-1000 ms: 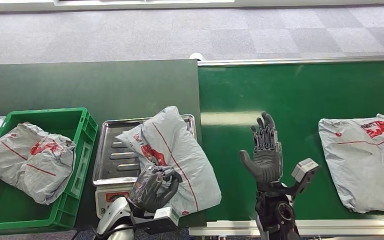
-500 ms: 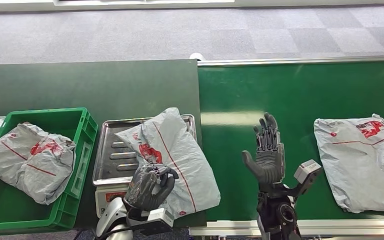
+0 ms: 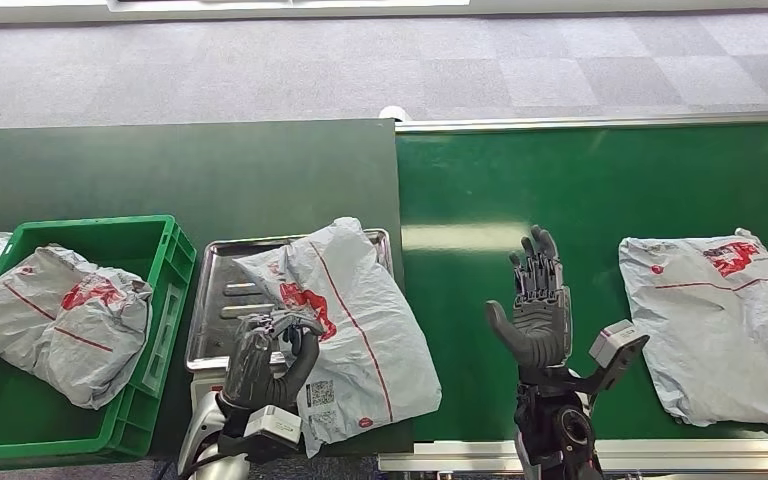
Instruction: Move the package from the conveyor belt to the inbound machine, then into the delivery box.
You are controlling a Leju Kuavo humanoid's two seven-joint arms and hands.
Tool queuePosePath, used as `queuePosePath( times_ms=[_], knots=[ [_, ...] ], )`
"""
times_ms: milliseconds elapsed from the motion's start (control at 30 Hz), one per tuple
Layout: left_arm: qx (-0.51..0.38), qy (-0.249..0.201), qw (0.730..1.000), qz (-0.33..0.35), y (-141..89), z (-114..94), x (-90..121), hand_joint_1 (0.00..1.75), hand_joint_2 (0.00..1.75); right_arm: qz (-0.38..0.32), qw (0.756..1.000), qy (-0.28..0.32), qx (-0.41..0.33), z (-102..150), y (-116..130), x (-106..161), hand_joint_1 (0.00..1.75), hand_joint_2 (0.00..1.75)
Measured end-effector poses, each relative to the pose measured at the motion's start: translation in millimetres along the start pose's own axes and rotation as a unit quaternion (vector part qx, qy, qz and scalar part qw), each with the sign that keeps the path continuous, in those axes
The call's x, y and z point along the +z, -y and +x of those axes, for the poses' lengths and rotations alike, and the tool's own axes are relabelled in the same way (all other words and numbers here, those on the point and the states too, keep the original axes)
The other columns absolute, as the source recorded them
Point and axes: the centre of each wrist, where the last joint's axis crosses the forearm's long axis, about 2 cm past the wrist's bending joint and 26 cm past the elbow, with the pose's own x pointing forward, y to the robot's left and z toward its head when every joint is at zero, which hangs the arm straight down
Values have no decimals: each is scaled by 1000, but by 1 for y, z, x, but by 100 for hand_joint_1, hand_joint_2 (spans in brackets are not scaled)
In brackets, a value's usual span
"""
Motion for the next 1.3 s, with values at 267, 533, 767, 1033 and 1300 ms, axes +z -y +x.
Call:
queuePosePath(
  times_ms=[267,533,767,1033,1300],
  knots=[
    [90,22,992,83,-13,3,-3,175,175,-8,1000,3,-1,1,0,-2,0,175],
    [88,55,994,23,-10,9,-9,0,175,-10,1000,11,1,2,0,-8,0,175],
    [45,76,991,-96,14,17,-10,0,175,-7,1000,14,2,1,0,-10,0,175],
    [72,62,979,-178,27,16,-1,0,175,-1,1000,12,1,0,-2,-9,0,175],
    [50,37,971,-231,34,15,3,0,175,4,1000,8,-1,-1,-4,-8,0,175]
  ],
)
